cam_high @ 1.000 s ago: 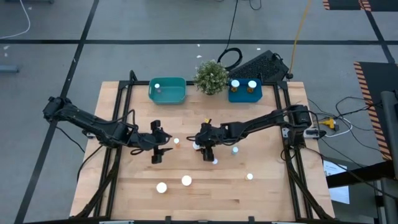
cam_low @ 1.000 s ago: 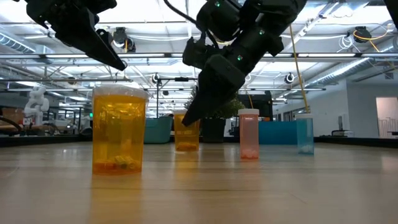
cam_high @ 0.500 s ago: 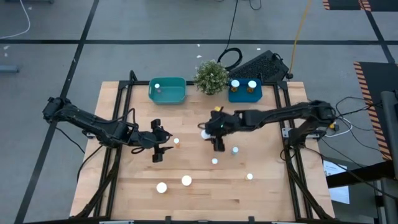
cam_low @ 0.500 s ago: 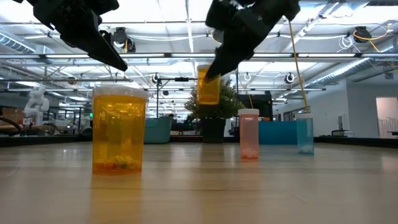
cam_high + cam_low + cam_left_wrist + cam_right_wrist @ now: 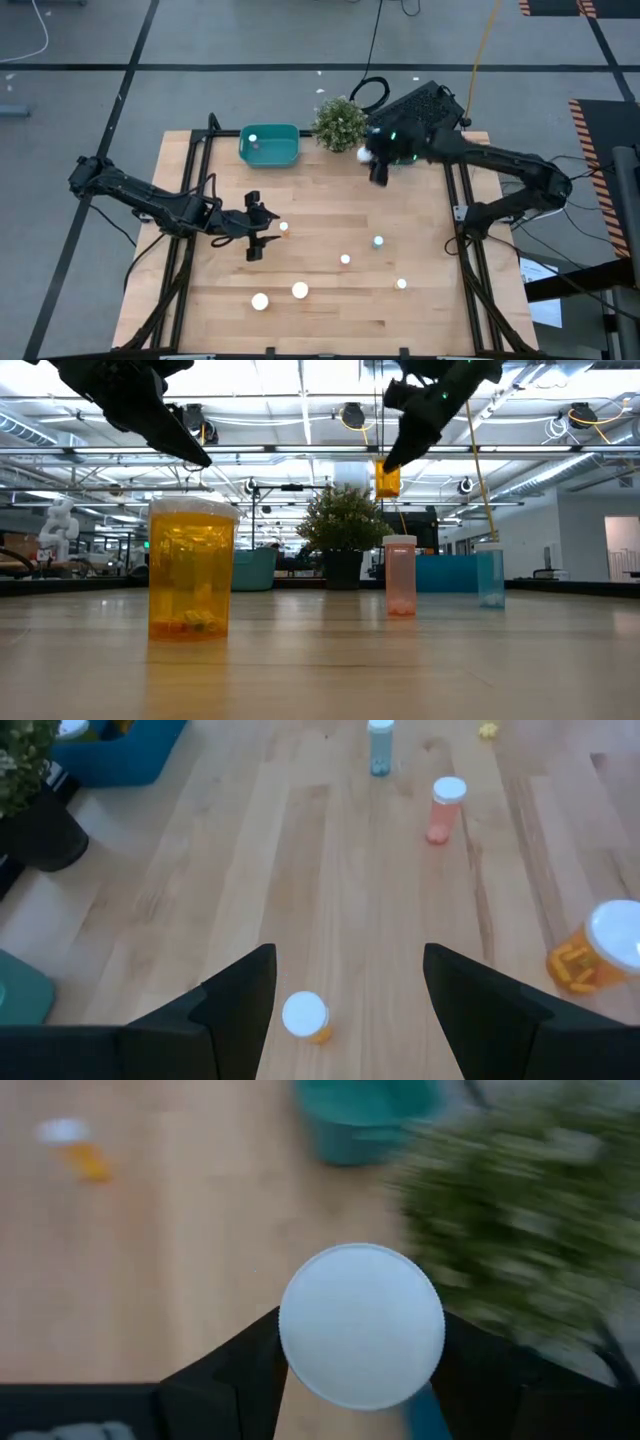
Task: Pick and place medicine bottles into bin by pill shape (circle, oval)
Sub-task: Put the large orange pill bottle into the blue bin
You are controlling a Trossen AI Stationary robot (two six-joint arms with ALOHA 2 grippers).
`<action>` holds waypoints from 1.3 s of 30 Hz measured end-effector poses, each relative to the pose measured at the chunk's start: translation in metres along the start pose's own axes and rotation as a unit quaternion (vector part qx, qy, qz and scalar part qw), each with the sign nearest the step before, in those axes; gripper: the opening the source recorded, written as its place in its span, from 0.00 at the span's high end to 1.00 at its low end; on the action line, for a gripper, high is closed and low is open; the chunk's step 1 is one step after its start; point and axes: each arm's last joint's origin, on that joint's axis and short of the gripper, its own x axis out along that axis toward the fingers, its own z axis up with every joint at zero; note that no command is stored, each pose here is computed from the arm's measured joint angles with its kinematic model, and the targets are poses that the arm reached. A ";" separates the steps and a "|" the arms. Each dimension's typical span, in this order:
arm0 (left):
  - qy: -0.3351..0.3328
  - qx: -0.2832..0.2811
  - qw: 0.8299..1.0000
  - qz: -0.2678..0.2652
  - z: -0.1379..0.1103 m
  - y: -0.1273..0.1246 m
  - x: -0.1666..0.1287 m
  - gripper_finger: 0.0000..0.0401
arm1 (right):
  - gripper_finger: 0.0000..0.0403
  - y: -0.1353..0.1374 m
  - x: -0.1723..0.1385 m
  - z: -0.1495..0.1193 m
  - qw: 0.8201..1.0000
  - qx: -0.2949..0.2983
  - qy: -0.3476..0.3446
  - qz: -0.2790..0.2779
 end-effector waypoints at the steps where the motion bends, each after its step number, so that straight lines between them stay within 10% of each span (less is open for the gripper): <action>1: -0.002 0.002 1.000 0.000 0.000 0.000 0.000 0.36 | 0.49 -0.011 -0.001 -0.002 1.000 0.009 0.000 -0.015; 16: -0.008 0.003 1.000 0.003 0.002 0.003 0.001 0.36 | 0.49 -0.121 0.024 -0.059 0.987 0.116 0.053 -0.099; 39: -0.008 0.001 1.000 0.004 0.002 0.003 0.001 0.36 | 0.49 -0.121 0.063 -0.128 0.980 0.145 0.059 -0.123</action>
